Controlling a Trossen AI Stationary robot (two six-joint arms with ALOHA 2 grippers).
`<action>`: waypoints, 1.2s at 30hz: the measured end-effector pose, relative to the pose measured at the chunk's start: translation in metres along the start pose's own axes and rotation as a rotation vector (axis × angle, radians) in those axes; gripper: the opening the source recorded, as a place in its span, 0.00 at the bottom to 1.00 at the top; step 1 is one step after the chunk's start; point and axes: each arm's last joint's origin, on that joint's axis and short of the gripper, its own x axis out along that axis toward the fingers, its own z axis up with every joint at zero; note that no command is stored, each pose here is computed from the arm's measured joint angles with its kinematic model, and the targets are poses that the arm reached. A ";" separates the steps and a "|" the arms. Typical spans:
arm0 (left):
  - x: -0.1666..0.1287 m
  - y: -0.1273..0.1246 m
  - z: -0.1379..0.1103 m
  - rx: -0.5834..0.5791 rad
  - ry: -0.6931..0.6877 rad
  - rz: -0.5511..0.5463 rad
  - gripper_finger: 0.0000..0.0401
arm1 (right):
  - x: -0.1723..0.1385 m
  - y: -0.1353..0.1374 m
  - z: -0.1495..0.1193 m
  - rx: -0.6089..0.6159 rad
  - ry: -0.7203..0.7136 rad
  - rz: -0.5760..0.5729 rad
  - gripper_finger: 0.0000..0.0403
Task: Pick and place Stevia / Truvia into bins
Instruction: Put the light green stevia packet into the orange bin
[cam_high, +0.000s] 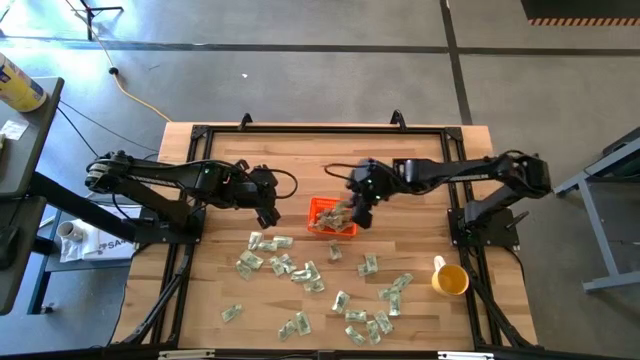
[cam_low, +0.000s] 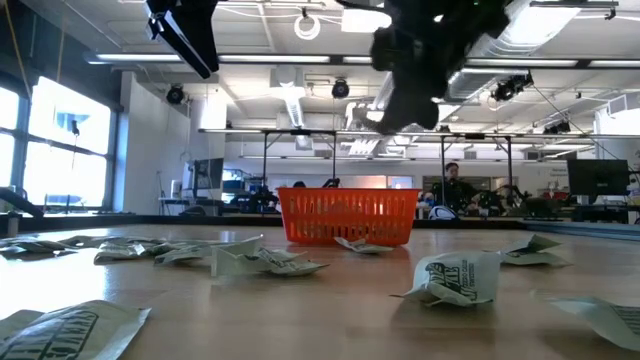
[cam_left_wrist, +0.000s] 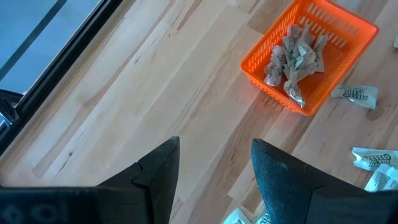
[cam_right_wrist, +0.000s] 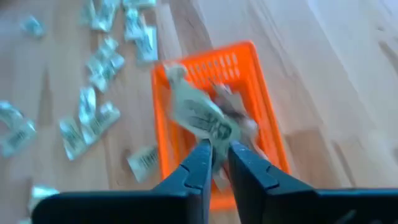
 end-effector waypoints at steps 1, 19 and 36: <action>0.000 0.000 0.000 0.000 0.000 0.000 0.58 | 0.005 0.000 0.003 0.010 0.005 0.010 0.13; 0.051 -0.030 -0.005 0.297 0.217 0.009 0.58 | 0.003 0.013 0.021 -0.056 0.011 -0.091 0.49; 0.120 -0.045 -0.080 0.310 0.083 -0.307 0.58 | -0.062 0.031 -0.011 -0.047 0.059 -0.430 0.60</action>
